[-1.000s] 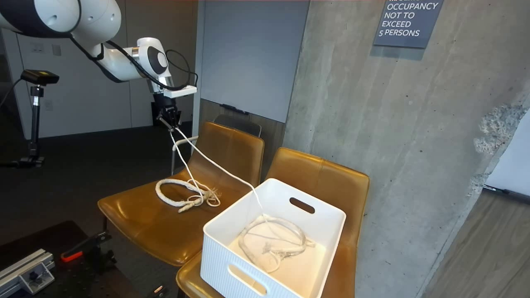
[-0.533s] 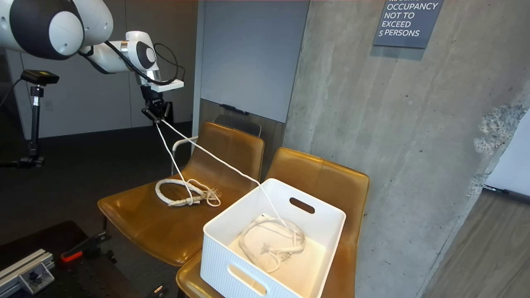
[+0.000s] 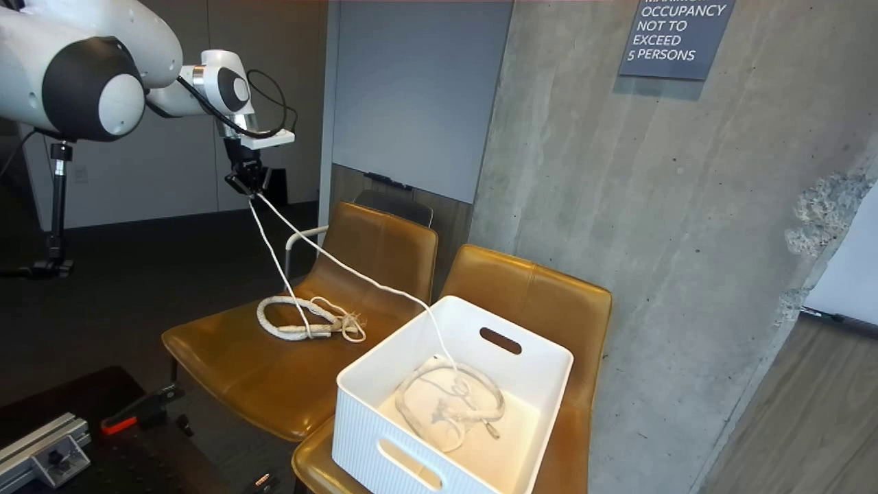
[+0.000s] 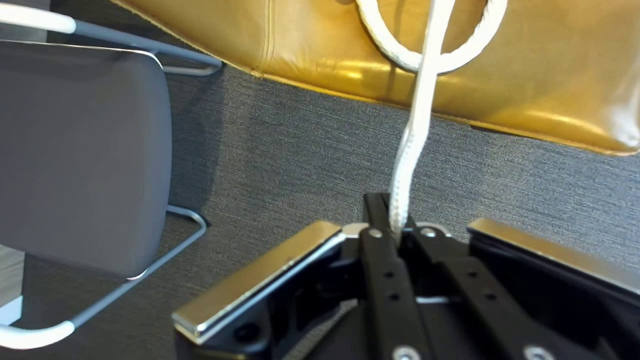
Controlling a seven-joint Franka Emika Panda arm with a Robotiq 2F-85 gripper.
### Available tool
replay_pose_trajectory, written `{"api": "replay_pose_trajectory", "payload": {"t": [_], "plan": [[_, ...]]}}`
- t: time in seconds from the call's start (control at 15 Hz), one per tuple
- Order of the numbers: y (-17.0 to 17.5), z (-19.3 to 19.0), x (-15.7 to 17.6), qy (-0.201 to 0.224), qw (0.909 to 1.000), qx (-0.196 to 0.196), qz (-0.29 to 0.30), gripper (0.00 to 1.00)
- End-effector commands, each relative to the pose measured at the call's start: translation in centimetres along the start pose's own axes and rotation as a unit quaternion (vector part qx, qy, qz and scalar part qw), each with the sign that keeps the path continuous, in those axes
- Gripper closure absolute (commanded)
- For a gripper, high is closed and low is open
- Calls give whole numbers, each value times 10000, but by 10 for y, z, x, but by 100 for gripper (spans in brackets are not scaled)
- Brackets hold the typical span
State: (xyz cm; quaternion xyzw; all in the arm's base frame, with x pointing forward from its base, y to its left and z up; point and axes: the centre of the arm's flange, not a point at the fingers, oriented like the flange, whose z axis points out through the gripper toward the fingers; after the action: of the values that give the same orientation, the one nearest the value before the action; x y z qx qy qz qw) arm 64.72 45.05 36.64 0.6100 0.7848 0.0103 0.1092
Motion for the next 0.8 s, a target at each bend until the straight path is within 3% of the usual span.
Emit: {"api": "replay_pose_trajectory", "payload": {"t": [0.0,0.53,0.73], "plan": [[29,6,-14,195,9995,189,142,99],[10,64,-151,281,9909,641,1150,99],[-5,91,-184,325,9855,866,1425,99]]}}
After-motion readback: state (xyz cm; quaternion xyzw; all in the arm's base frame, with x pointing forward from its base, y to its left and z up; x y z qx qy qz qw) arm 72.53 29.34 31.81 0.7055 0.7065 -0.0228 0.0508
